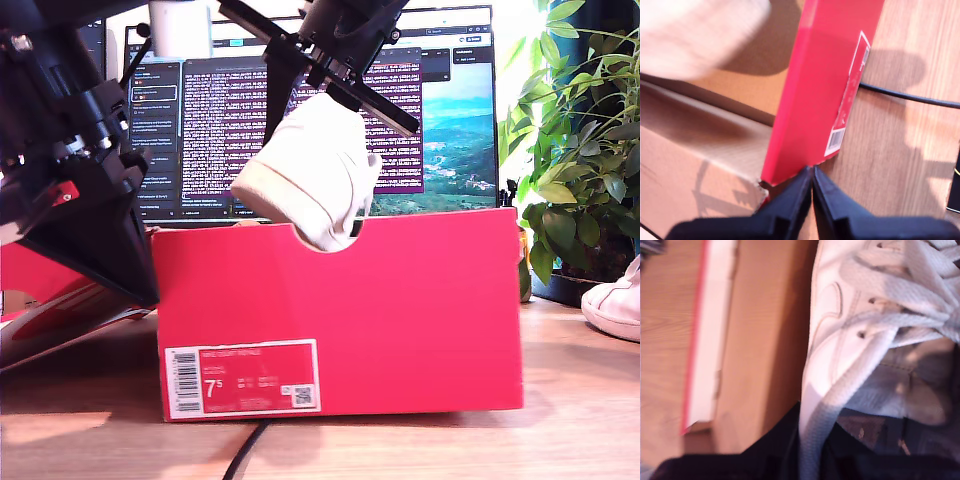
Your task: Pack the white shoes by picking the first shoe and placing it inside the red shoebox, left side, then picking and rotating the second shoe and placing it in the shoebox
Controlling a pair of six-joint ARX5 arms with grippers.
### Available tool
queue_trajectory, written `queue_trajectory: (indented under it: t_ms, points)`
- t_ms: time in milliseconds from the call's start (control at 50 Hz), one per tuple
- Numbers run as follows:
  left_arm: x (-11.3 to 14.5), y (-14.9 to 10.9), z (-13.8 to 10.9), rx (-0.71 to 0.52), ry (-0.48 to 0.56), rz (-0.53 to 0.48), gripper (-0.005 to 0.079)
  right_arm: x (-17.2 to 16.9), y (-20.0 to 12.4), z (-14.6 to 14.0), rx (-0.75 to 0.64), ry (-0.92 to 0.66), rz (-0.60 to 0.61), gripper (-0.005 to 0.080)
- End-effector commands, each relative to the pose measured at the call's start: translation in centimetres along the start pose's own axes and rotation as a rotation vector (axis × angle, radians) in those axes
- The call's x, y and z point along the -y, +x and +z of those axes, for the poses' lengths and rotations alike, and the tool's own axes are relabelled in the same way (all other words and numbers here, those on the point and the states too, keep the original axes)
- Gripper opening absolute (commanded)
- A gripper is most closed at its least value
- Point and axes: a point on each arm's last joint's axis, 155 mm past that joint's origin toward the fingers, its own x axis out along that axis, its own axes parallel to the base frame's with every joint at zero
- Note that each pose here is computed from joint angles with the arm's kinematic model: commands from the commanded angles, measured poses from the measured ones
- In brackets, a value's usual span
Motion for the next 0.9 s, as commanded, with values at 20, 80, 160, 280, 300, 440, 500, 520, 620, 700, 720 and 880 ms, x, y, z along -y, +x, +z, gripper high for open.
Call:
queue_trajectory:
  t_ms: [20, 80, 160, 280, 300, 440, 500, 520, 620, 700, 720, 880]
  points:
    - [-0.2, 0.0, 0.5, 0.018, -0.008, -0.001, -0.0019, -1.0, 0.7, 0.5, 0.017, 0.002, 0.023, -0.0013]
    - [-0.1, 0.0, 0.5, 0.022, -0.008, -0.005, -0.0019, -1.0, 1.4, 0.6, 0.019, 0.002, 0.025, -0.0013]
    - [0.0, 0.0, 0.7, 0.027, -0.008, -0.012, -0.0019, -1.0, 2.3, 0.8, 0.025, 0.025, 0.028, -0.0013]
    - [0.3, 0.0, 0.8, 0.035, -0.001, -0.025, -0.0019, -0.9, 2.9, 0.9, 0.028, 0.029, 0.03, -0.0009]
    - [0.3, 0.0, 0.8, 0.036, -0.001, -0.026, -0.0019, -0.9, 3.0, 0.9, 0.028, 0.029, 0.029, -0.0002]
    - [0.4, 0.0, 0.9, 0.041, -0.001, -0.033, -0.0019, -0.7, 3.0, 1.0, 0.035, 0.023, 0.019, 0.0161]
    - [0.5, 0.0, 0.9, 0.044, -0.001, -0.038, -0.0019, -0.6, 3.0, 1.0, 0.034, 0.025, 0.017, 0.0253]
    - [0.5, 0.0, 1.0, 0.044, -0.001, -0.039, -0.0019, -0.6, 3.0, 1.0, 0.032, 0.024, 0.016, 0.0277]
    - [0.6, 0.0, 1.0, 0.045, -0.001, -0.042, -0.0019, -0.7, 3.0, 1.0, 0.031, 0.021, 0.018, 0.0328]
    - [0.6, 0.0, 1.0, 0.045, -0.002, -0.043, -0.0019, -0.7, 2.9, 1.0, 0.031, 0.022, 0.02, 0.0328]
    - [0.6, 0.0, 1.0, 0.045, -0.002, -0.043, -0.0019, -0.7, 2.9, 1.0, 0.032, 0.022, 0.02, 0.0328]
    - [0.6, 0.0, 1.0, 0.046, -0.003, -0.045, -0.0019, -1.6, 1.7, 1.7, 0.04, 0.003, 0.027, 0.0328]
